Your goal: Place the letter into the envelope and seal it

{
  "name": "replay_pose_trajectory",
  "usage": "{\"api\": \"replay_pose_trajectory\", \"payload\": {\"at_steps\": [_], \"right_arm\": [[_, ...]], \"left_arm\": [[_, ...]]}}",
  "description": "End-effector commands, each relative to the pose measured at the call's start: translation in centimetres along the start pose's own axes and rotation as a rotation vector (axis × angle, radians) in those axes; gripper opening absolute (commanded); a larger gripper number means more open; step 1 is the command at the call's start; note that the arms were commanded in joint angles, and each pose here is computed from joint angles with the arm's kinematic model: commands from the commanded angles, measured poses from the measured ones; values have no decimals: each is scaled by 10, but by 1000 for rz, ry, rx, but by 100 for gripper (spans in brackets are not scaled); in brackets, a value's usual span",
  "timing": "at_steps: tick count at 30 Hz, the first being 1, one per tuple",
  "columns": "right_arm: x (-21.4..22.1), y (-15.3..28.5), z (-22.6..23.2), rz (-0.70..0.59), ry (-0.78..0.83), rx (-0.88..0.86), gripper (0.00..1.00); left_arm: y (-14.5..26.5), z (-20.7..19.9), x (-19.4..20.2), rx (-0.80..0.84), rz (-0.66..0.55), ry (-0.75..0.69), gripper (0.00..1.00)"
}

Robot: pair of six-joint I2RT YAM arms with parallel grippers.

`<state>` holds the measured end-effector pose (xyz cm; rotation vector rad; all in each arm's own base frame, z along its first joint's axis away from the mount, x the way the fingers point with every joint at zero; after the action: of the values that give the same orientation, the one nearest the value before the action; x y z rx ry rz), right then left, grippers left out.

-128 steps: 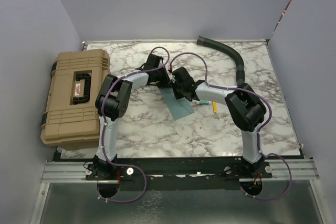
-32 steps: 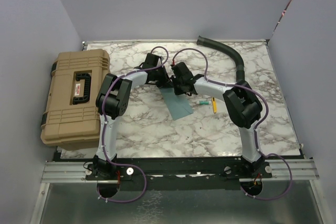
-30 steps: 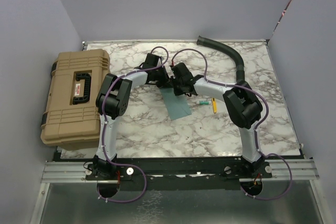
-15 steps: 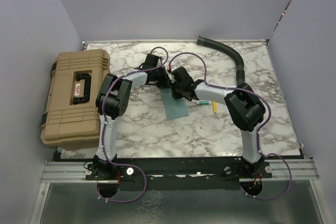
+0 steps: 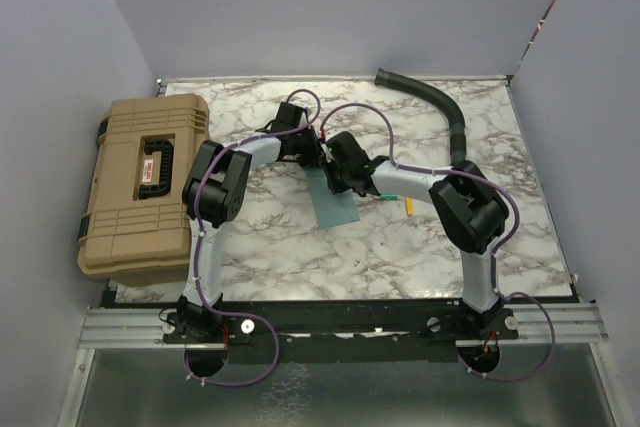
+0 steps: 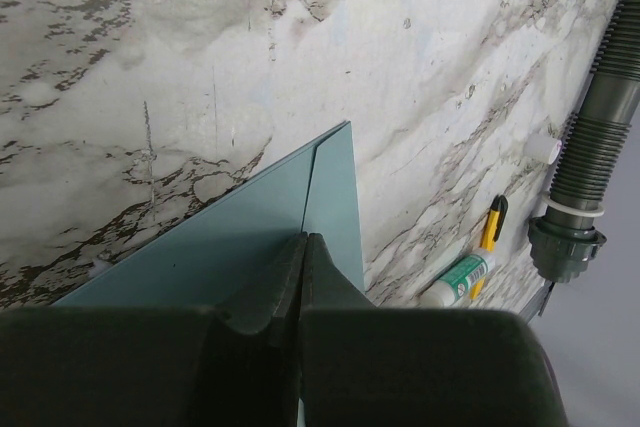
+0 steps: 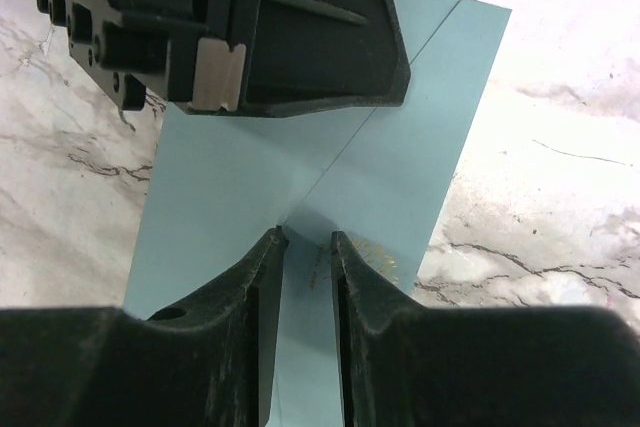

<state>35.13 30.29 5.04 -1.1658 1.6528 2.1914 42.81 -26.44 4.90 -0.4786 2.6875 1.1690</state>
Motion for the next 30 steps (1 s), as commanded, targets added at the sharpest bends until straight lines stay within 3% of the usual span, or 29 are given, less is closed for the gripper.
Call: {"api": "replay_pose_trajectory", "payload": {"at_steps": [1,13,16,22,30], "right_arm": [[105,7,-7,372,75,57,28],[135,21,-25,455,14,200,28],[142,26,-27,466,-23,223,26],[150,38,-24,476,-93,212,12],[159,50,-23,520,-91,198,13]], "left_arm": [[-23,81,59,-286,151,64,0],[-24,83,60,-286,156,59,0],[-24,83,60,-285,159,58,0],[-24,82,58,-282,155,52,0],[-24,81,58,-283,155,50,0]]}}
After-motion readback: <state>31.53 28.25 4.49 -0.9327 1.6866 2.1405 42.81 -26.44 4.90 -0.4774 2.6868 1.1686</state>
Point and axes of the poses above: each gripper's point midway between its finger pads, its own y axis back along the fingers, its own z axis along the line the jaws close on, x = y × z, the point moved 4 cm from there along y, back along the fingers, and after that the axes turned 4 degrees about -y, right-handed, at the moved point
